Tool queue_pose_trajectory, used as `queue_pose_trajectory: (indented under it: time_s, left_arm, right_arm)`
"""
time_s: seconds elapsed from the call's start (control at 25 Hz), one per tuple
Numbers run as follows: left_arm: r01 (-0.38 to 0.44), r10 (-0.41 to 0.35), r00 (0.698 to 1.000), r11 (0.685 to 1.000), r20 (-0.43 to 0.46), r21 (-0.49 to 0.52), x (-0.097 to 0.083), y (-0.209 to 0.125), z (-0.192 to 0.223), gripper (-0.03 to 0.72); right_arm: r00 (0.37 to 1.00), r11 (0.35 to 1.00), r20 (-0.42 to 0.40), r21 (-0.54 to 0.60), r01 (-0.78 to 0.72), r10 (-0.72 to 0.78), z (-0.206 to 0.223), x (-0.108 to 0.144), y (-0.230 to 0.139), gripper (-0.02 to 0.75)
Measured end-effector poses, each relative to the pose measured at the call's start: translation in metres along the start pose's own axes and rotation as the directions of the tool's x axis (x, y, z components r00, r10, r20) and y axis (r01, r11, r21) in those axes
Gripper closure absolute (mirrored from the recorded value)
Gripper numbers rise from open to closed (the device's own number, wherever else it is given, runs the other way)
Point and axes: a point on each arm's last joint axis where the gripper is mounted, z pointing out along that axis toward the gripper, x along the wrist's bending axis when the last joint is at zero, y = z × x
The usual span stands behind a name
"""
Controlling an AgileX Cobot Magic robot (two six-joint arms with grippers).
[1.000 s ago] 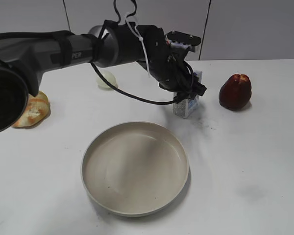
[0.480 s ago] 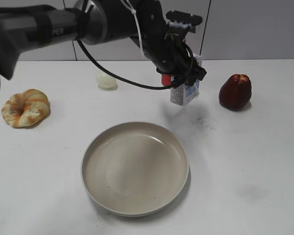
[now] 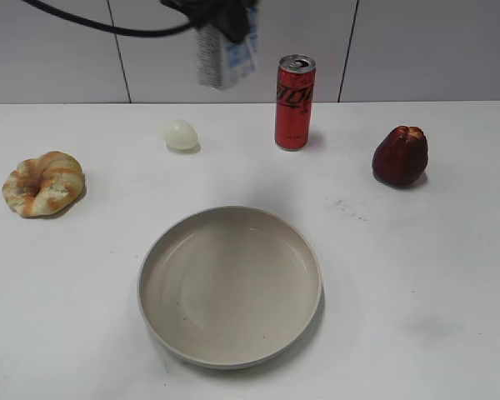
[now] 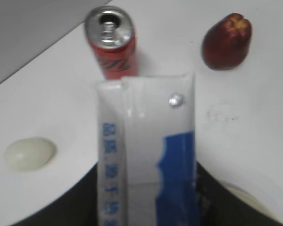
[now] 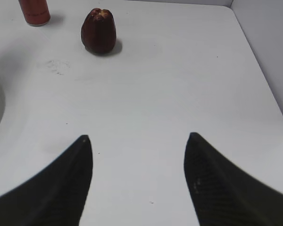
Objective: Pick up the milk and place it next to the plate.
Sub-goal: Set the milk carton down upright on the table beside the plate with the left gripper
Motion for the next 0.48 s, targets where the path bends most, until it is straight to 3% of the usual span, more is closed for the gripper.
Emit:
queue_pose_trajectory:
  time_s: [0.24, 0.36, 0.48]
  left_arm:
    - [0.114, -0.109, 0.984, 0.993, -0.143, 0.027, 0.044, -0.050, -0.079, 0.394]
    - [0.221, -0.205, 0.957, 0.974, -0.204, 0.055, 0.061, -0.093, -0.105, 0.394]
    - [0.326, -0.298, 0.923, 0.942, -0.245, 0.082, 0.065, -0.142, -0.110, 0.394]
  right_arm:
    - [1.000, 1.000, 0.000, 0.000, 0.000, 0.000, 0.000, 0.000, 0.000, 0.271]
    - [1.000, 1.000, 0.000, 0.000, 0.000, 0.000, 0.000, 0.000, 0.000, 0.271]
    - [1.000, 1.000, 0.000, 0.000, 0.000, 0.000, 0.000, 0.000, 0.000, 0.271]
